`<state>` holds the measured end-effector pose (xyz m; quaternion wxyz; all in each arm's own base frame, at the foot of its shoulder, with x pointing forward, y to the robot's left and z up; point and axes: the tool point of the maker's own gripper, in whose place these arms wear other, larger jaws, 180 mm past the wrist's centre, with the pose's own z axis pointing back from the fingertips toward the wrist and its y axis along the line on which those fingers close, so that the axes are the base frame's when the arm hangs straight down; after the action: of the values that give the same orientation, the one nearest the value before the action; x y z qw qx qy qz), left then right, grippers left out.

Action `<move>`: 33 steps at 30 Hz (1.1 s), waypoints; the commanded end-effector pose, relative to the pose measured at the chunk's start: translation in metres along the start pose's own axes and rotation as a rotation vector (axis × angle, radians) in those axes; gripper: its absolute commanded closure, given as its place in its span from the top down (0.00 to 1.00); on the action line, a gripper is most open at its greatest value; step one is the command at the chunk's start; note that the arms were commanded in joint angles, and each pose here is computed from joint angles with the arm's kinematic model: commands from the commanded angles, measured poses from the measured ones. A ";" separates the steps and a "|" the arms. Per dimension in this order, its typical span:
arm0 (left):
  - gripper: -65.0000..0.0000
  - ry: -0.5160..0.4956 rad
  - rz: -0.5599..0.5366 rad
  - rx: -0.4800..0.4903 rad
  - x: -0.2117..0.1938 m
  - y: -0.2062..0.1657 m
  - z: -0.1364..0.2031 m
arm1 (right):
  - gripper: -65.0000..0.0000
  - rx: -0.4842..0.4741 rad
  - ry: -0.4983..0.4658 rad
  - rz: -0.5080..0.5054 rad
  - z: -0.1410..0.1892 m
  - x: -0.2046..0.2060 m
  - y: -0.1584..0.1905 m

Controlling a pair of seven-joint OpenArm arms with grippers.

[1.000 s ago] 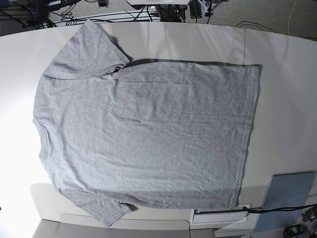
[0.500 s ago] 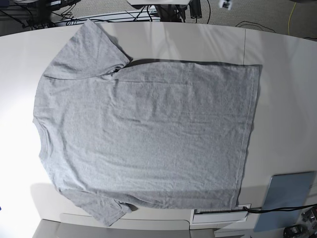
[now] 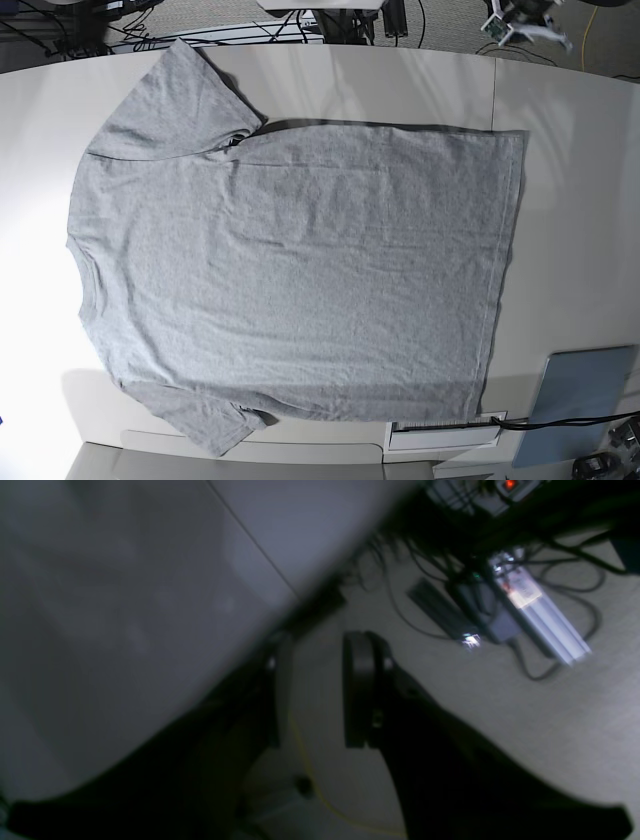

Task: Fold the T-shirt properly
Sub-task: 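Move both grippers down to the shirt's shoulder corners and grasp them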

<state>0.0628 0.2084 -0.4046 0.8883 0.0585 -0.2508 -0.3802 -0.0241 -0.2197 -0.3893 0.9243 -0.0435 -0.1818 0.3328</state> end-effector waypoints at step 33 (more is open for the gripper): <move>0.48 -0.138 -0.393 0.096 0.063 0.107 -0.077 | 0.20 -0.417 -0.172 0.254 0.050 0.095 -0.077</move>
<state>0.2047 0.2250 -0.4173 0.7777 0.1099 -0.3175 -0.5313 0.0689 -0.2236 -0.3053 0.8325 -0.2252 -0.3063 0.4030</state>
